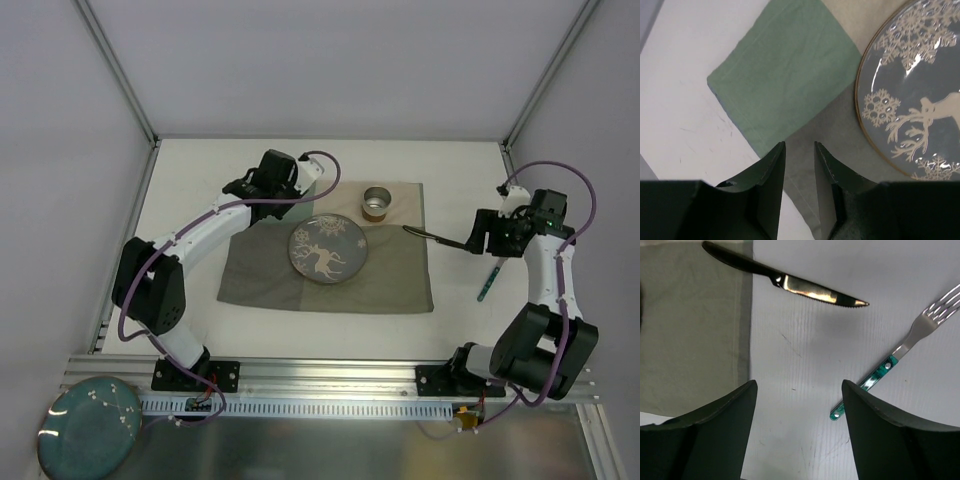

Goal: Set the dinner table for one person

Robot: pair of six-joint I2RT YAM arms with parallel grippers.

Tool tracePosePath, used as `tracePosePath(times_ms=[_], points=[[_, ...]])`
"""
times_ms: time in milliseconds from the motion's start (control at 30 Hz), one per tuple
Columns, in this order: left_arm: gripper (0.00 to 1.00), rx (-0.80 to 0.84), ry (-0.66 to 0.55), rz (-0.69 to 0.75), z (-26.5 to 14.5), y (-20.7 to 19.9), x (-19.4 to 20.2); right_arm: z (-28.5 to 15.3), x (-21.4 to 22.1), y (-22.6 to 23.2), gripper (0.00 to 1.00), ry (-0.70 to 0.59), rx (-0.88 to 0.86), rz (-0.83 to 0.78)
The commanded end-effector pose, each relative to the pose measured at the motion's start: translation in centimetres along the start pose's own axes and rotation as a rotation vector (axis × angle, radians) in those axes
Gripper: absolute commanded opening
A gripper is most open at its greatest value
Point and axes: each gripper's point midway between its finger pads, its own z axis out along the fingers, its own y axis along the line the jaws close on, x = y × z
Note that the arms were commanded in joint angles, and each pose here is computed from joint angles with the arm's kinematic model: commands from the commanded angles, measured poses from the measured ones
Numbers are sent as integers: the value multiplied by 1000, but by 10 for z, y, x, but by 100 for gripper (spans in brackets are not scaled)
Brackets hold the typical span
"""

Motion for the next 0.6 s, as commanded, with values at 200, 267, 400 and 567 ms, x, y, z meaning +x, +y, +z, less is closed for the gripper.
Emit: tracePosePath(times_ms=[200, 267, 400, 567], points=[[30, -92, -18, -4, -30, 24, 7, -20, 50, -21, 72, 93, 192, -41], [29, -98, -15, -9, -31, 25, 8, -27, 63, -33, 73, 120, 273, -68], [29, -101, -12, -13, -31, 25, 9, -42, 72, -45, 74, 128, 392, -55], [29, -90, -6, 1, -29, 22, 12, -49, 97, -53, 74, 228, 461, -15]])
